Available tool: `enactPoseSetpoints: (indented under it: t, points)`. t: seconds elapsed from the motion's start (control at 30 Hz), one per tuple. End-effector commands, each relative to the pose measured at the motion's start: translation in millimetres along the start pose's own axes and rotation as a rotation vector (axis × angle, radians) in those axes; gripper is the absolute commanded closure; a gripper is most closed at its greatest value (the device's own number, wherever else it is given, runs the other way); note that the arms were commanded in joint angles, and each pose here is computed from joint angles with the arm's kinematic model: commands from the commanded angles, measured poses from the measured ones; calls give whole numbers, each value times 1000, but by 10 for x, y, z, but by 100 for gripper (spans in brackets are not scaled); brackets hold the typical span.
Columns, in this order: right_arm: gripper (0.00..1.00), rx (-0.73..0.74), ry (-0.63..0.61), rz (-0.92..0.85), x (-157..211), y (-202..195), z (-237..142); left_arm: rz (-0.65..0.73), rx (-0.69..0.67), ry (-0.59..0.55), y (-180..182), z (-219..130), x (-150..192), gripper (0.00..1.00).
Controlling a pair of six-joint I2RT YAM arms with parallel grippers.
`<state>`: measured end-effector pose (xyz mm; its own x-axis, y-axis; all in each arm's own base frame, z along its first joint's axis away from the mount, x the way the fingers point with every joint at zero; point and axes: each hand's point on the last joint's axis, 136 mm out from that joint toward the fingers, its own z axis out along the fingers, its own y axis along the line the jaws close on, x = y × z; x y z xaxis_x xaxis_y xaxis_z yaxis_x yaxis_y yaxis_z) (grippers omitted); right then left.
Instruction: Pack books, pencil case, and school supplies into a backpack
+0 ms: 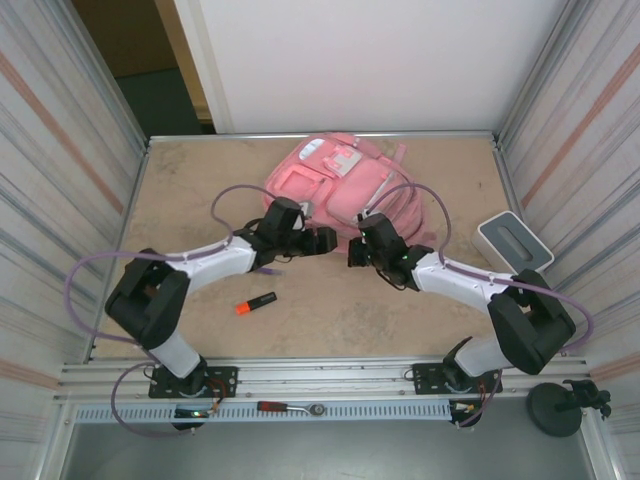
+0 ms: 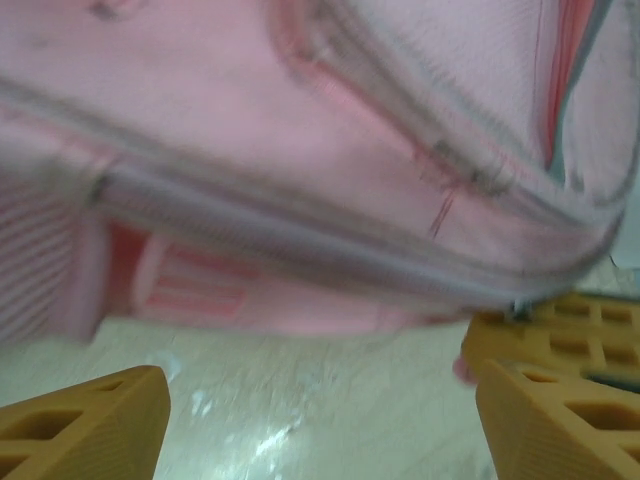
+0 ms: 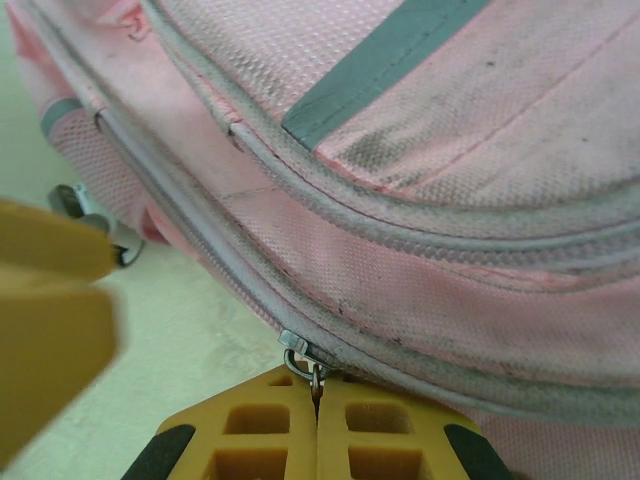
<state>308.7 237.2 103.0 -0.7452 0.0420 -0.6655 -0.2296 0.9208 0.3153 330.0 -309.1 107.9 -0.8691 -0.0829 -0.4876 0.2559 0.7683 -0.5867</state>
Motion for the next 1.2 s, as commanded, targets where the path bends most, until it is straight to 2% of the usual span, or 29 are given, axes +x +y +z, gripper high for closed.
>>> enactPoseSetpoints:
  t: [0.0, 0.2, 0.4, 0.5, 0.6, 0.7, 0.83, 0.93, 1.17]
  points:
    - [100, -61, -47, 16, -75, 127, -101, -17, 8, -65, -100, 46, -235, 23]
    - [100, -77, -39, 2, 39, 107, -82, -27, 18, -57, -110, 200, -283, 38]
    - [100, -71, -44, -33, 69, 75, -70, -28, -14, -60, 14, 314, -348, 60]
    - [100, 3, -32, -57, 114, -86, -55, -18, -28, -71, 88, 300, -407, 75]
    - [100, 126, -12, -42, 141, -420, -62, -6, -46, -90, 194, 222, -483, 89]
    - [100, 237, 2, 0, 146, -793, -119, -3, -47, -104, 304, 122, -543, 99]
    - [100, 326, -5, 44, 95, -1130, -225, 6, -48, -124, 455, -38, -663, 100]
    - [100, 332, -14, 72, 27, -1226, -261, 11, -52, -131, 574, -137, -766, 100]
    - [100, 140, -18, 45, -132, -847, -143, 14, -65, -103, 832, -197, -1001, 100]
